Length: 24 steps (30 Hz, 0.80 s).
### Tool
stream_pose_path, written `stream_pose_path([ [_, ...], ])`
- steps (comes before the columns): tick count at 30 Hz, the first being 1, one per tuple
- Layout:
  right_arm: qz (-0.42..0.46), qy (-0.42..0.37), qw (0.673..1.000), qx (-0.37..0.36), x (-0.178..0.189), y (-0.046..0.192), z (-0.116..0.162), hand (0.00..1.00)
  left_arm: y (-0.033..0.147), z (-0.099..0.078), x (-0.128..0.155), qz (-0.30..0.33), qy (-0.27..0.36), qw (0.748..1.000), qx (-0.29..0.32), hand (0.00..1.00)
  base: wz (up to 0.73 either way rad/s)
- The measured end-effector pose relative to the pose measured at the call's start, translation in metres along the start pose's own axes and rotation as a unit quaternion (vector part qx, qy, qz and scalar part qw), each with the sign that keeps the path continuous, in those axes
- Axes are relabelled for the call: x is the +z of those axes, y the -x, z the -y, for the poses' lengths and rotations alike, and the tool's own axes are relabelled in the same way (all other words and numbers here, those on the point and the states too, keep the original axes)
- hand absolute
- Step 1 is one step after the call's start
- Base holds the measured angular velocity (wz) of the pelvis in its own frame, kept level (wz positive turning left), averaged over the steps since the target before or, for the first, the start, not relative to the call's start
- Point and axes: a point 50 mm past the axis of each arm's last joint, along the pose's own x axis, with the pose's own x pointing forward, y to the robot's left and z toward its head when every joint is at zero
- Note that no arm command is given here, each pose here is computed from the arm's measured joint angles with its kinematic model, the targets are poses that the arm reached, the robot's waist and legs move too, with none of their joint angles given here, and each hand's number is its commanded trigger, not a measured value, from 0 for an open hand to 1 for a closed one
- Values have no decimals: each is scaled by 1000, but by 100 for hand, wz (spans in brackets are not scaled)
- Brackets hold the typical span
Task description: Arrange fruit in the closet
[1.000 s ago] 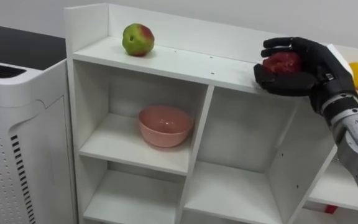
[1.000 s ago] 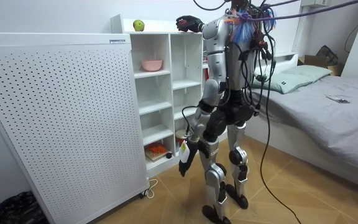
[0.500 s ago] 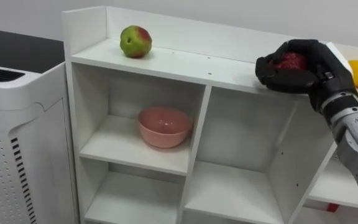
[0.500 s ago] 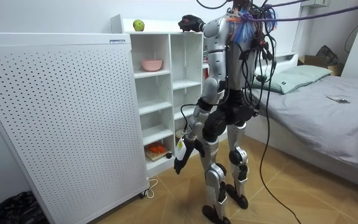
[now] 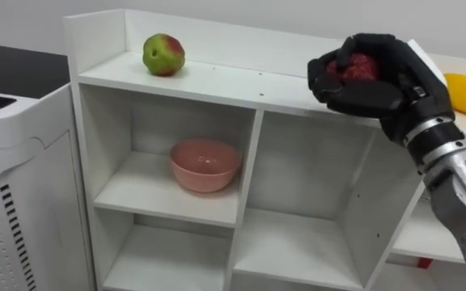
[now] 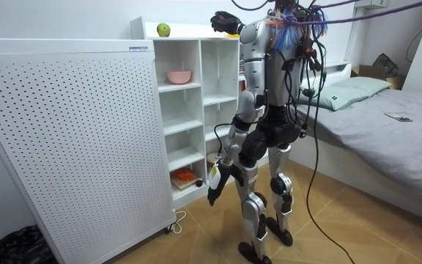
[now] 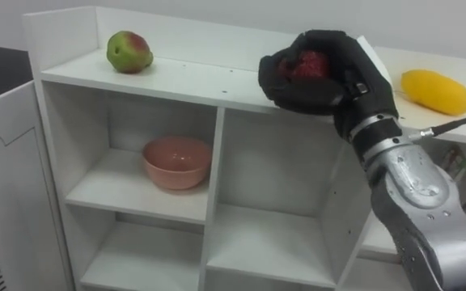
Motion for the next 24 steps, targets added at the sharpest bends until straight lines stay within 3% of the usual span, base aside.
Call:
stream_pose_path([
  [4, 6, -30, 998, 53, -1, 15, -16, 100, 0, 1, 2, 1, -1, 1000, -2, 0, -2],
  [15, -20, -122, 986, 113, -20, 24, -47, 100, 0, 1, 3, 10, -35, 999, 8, 0, -3],
  [20, -128, -234, 962, 56, -87, 42, -46, 100, -2, 1, 18, 28, -52, 998, 8, 0, 9],
  [24, -218, -263, 940, 1, -133, 66, -38, 100, -3, 3, 34, 40, -26, 999, 1, 0, 0],
])
